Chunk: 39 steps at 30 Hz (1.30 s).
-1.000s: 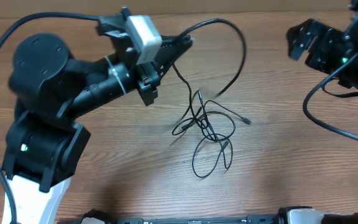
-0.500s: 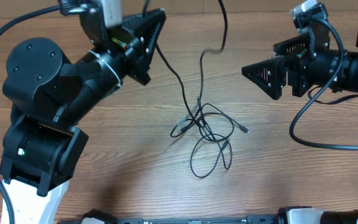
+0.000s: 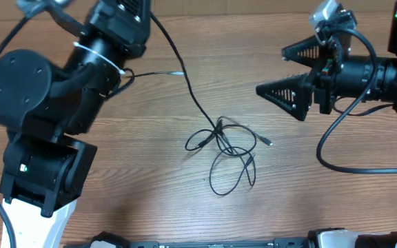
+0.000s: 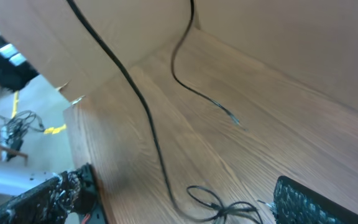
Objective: Untangle cables
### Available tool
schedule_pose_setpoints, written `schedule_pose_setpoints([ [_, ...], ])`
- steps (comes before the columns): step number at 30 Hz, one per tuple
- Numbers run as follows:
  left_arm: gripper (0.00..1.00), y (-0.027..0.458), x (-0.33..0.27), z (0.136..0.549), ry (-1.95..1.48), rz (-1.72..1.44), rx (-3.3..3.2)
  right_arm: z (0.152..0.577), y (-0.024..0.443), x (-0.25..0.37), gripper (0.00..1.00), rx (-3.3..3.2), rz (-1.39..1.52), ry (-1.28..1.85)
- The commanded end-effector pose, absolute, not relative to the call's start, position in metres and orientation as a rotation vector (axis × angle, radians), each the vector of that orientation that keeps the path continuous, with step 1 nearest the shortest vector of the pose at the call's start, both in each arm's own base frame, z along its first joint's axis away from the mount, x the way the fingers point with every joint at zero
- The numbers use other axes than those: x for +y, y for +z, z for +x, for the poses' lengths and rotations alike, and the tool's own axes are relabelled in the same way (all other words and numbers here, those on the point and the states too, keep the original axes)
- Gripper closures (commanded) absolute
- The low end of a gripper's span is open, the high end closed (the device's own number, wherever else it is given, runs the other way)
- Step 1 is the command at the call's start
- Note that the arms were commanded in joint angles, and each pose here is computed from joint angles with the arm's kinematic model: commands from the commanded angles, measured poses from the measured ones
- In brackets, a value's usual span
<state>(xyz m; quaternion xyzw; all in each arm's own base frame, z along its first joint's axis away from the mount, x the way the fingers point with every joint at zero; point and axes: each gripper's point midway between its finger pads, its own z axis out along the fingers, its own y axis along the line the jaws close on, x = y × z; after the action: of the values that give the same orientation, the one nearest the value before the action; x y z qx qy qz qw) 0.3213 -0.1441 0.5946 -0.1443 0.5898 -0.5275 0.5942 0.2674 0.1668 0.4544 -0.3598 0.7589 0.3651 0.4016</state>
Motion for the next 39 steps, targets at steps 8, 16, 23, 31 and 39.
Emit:
schedule_pose_setpoints([
  [8, 0.96, 0.633, -0.126, 0.312, -1.293, -0.411, 1.185, 0.26, 0.463, 0.178, 0.0, 1.853, -0.975, 0.953],
  [16, 0.96, 0.593, -0.154, 0.329, -1.317, -0.376, 1.385, 0.257, 0.476, 0.184, 0.0, 1.765, -1.011, 0.999],
  [23, 0.96, 0.562, -0.202, 0.344, -1.466, -0.31, 1.54, 0.251, 0.485, 0.191, 0.0, 1.694, -1.047, 1.046],
  [31, 0.96, 0.536, -0.254, 0.343, -1.611, -0.271, 1.674, 0.257, 0.477, 0.192, 0.0, 1.728, -1.039, 1.035],
  [39, 0.96, 0.534, -0.279, 0.327, -1.645, -0.238, 1.695, 0.268, 0.466, 0.195, 0.0, 1.782, -1.014, 1.097],
])
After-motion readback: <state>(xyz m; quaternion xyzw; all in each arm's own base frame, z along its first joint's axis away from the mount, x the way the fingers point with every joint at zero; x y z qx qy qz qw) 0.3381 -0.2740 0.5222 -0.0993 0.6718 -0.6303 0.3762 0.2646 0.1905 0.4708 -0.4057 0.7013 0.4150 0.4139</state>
